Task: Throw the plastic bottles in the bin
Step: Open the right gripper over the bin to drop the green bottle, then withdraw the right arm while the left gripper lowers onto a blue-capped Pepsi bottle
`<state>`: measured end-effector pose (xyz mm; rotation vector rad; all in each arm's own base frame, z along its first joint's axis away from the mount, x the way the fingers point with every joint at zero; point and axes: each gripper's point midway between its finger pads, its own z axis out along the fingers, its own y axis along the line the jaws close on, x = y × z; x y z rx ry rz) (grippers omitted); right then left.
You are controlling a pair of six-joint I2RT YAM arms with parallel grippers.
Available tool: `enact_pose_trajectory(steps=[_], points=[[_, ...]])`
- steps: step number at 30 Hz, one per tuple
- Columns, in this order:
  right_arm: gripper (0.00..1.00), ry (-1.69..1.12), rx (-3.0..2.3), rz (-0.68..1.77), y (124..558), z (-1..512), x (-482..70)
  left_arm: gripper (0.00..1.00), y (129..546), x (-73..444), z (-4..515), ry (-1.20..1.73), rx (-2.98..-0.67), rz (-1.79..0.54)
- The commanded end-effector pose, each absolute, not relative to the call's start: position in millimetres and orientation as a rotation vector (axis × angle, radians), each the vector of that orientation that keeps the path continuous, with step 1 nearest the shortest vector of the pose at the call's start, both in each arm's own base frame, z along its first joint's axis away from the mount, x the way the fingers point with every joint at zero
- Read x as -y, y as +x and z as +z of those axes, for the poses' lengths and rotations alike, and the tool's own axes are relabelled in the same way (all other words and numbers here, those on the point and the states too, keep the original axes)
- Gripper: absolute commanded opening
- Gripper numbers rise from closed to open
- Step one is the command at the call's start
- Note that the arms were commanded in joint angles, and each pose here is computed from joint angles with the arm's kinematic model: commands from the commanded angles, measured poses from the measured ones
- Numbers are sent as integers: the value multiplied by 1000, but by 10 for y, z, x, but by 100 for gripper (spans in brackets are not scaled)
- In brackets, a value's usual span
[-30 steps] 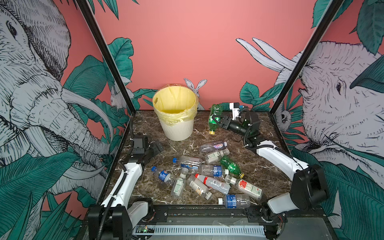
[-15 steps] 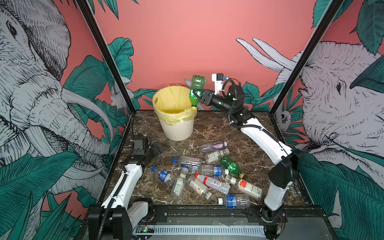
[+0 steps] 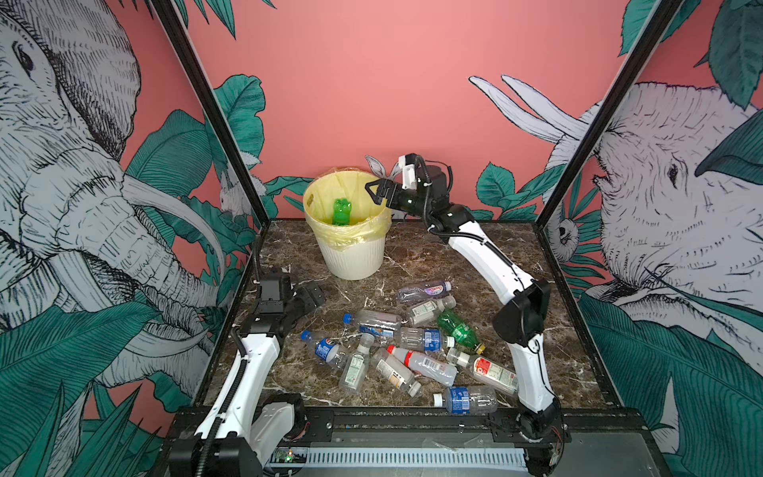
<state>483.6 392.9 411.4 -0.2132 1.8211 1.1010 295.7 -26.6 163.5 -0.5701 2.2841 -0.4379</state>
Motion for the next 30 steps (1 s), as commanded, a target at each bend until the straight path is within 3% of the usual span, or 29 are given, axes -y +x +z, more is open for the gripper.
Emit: enact_pose_trajectory(steps=[1, 10, 21, 30], points=[[99, -256, -1655, 1093, 4401, 4858, -3639, 99, 2846, 266, 1762, -594, -2284, -452], [99, -259, -1813, 886, 3814, 4280, -2936, 100, 2501, 252, 1701, -706, -2342, -456], [99, -202, -2002, 720, 3694, 3719, -2440, 100, 2028, 108, 1683, -917, -2442, -261], [99, -128, -2120, 646, 3603, 3168, -2239, 99, 1893, 284, 1475, -943, -2533, -203]])
